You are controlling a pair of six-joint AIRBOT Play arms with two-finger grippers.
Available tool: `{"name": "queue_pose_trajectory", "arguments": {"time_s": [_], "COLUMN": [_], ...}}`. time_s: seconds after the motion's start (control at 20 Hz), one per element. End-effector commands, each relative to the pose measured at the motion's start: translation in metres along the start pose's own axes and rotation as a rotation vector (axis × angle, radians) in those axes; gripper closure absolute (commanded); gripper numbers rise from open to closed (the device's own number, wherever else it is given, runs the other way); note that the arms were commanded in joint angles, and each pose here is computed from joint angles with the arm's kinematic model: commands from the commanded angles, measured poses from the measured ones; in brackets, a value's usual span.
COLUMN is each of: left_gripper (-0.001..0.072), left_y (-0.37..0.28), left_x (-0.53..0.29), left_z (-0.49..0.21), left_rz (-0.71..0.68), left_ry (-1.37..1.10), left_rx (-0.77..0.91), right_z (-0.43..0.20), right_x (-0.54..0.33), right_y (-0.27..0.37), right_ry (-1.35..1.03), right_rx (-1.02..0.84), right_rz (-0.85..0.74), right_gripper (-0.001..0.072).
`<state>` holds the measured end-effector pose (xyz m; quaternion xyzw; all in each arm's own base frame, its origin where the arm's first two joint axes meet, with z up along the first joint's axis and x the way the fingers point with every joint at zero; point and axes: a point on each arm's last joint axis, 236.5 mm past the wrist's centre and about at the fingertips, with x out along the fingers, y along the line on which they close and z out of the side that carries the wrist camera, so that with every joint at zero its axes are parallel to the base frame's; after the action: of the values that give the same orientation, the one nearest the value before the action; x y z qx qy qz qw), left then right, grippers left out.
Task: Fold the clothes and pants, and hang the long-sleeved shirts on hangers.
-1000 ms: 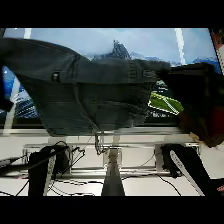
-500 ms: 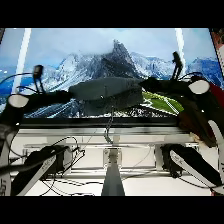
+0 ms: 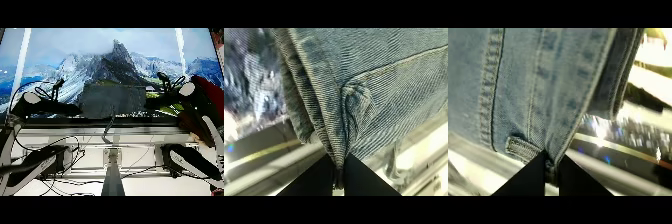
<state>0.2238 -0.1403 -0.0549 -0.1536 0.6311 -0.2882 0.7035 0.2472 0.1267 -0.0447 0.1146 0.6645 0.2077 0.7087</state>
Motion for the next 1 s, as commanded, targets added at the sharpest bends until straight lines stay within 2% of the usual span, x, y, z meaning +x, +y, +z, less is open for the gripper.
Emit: {"name": "queue_pose_trajectory", "arguments": {"time_s": [0.0, 0.05, 0.1, 0.15, 0.2, 0.3, 0.55, 0.65, 0.8, 0.85, 0.9, 0.95], "left_gripper": [0.0655, 0.0617, 0.0496, 0.0253, 0.0088, 0.0080, 0.0080, 0.0080, 0.0081, 0.0081, 0.0081, 0.0082], "left_y": [-0.001, -0.004, -0.009, -0.016, -0.021, -0.021, -0.017, -0.017, -0.015, -0.013, -0.012, -0.012], "left_x": [0.013, 0.018, 0.022, 0.026, 0.029, 0.032, 0.033, 0.033, 0.034, 0.034, 0.034, 0.034], "left_z": [-0.013, -0.013, -0.012, -0.010, -0.008, -0.008, -0.002, -0.002, 0.001, 0.003, 0.005, 0.005], "left_rz": [-0.008, -0.019, -0.042, -0.073, -0.099, -0.109, -0.091, -0.091, -0.083, -0.078, -0.075, -0.075], "left_ry": [0.080, 0.084, 0.086, 0.088, 0.087, 0.091, 0.064, 0.064, 0.052, 0.043, 0.037, 0.037], "left_rx": [-0.013, -0.018, -0.031, -0.049, -0.069, -0.080, -0.083, -0.083, -0.084, -0.084, -0.085, -0.085], "right_z": [-0.009, 0.005, 0.016, 0.027, 0.033, 0.040, 0.060, 0.069, 0.051, 0.049, 0.052, 0.057], "right_x": [0.000, 0.000, -0.001, -0.002, -0.002, 0.001, 0.009, 0.005, 0.008, 0.016, 0.026, 0.033], "right_y": [-0.019, -0.022, -0.024, -0.027, -0.029, -0.033, -0.062, -0.063, -0.025, -0.026, -0.031, -0.040], "right_ry": [0.041, -0.017, -0.067, -0.112, -0.138, -0.155, -0.149, -0.123, 0.027, 0.041, 0.036, 0.017], "right_rx": [-0.025, -0.026, -0.016, 0.003, 0.004, 0.031, 0.266, 0.320, 0.203, 0.179, 0.175, 0.179], "right_rz": [-0.079, -0.091, -0.101, -0.111, -0.117, -0.118, -0.024, 0.099, 0.363, 0.365, 0.341, 0.305], "right_gripper": [0.0591, 0.0319, 0.0179, 0.0170, 0.0169, 0.0169, 0.0168, 0.0168, 0.0163, 0.0120, 0.0019, 0.0017]}}
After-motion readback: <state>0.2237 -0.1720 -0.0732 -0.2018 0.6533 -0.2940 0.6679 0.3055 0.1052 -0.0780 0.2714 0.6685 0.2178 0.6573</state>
